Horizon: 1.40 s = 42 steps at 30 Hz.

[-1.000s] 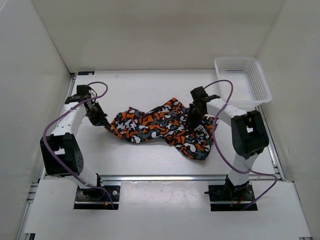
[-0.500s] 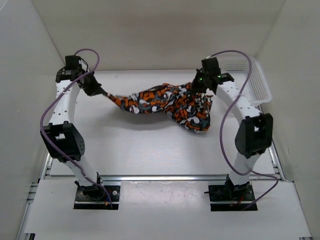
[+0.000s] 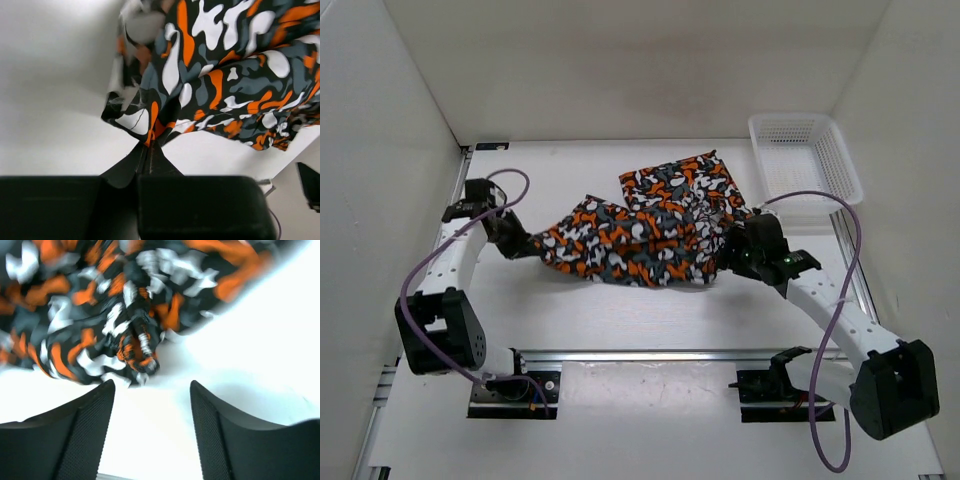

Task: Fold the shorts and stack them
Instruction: Fold the shorts

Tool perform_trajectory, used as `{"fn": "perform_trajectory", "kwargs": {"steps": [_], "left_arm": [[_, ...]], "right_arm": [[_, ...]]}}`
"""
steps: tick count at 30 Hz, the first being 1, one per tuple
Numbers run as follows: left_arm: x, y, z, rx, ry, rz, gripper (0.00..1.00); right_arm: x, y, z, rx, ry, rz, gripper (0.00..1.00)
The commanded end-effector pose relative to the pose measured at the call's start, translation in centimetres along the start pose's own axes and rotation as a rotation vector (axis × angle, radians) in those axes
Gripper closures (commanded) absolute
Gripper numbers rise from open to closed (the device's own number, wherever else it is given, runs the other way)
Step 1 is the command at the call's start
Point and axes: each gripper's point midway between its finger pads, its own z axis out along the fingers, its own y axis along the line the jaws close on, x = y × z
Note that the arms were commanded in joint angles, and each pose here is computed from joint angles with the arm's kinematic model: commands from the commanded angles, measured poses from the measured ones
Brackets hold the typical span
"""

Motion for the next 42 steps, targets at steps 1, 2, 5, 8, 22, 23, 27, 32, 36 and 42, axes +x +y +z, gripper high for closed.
{"fn": "perform_trajectory", "kwargs": {"steps": [1, 2, 5, 8, 22, 23, 27, 32, 36, 42], "left_arm": [[0.9, 0.0, 0.9, 0.029, 0.006, 0.013, 0.90], [1.2, 0.1, 0.9, 0.029, 0.006, 0.013, 0.90], [1.0, 0.0, 0.4, 0.031, -0.017, 0.019, 0.90], [0.7, -0.3, 0.2, 0.037, -0.026, 0.023, 0.90], [1.3, 0.1, 0.5, 0.036, -0.006, 0.045, 0.90], [1.3, 0.1, 0.5, 0.036, -0.006, 0.045, 0.90], [1.3, 0.1, 0.5, 0.036, -0.006, 0.045, 0.90], [1.5, 0.4, 0.7, 0.032, 0.001, 0.051, 0.90], [1.6, 0.4, 0.7, 0.032, 0.001, 0.051, 0.90], [1.7, 0.8, 0.9, 0.018, 0.004, 0.048, 0.90]], "right_arm": [[-4.4, -0.5, -1.8, 0.087, -0.151, 0.061, 0.32], [-4.7, -0.6, -2.1, 0.111, -0.137, 0.058, 0.34], [-6.5, 1.6, -1.8, 0.131, -0.052, 0.096, 0.48], [-6.6, 5.1, 0.0, 0.107, 0.086, 0.160, 0.43], [-1.3, 10.9, 8.6, -0.099, 0.385, 0.542, 0.38], [-1.7, 11.2, 8.8, -0.115, 0.371, 0.540, 0.38], [-0.6, 10.4, 10.9, -0.074, 0.410, 0.563, 0.38], [-0.8, 9.6, 13.4, -0.044, 0.382, 0.577, 0.41], [-1.5, 9.7, 14.3, -0.055, 0.365, 0.584, 0.55], [-5.0, 10.1, 13.2, -0.063, 0.247, 0.527, 1.00]]}}
